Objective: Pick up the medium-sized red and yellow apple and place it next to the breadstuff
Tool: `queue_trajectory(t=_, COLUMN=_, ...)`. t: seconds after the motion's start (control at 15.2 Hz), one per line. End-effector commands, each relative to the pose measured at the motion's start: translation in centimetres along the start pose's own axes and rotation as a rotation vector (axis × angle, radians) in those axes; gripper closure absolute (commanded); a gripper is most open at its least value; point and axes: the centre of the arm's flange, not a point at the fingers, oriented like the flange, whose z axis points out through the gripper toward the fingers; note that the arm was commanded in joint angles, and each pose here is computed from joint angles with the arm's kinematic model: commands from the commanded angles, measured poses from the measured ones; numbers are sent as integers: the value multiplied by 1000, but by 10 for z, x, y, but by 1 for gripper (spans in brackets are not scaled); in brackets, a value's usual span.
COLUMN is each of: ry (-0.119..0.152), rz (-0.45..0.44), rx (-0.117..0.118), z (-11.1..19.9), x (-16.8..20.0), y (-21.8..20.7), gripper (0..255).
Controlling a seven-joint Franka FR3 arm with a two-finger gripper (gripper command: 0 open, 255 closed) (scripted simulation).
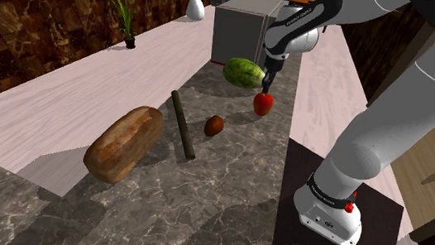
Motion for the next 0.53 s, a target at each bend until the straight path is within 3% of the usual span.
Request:
queue_trajectory(t=0.0, ry=0, rz=0, rx=0, z=-8, x=1, y=0, gripper=255)
queue_trajectory(t=0.46, ry=0, rz=0, rx=0, z=-45, x=2, y=-1, gripper=255)
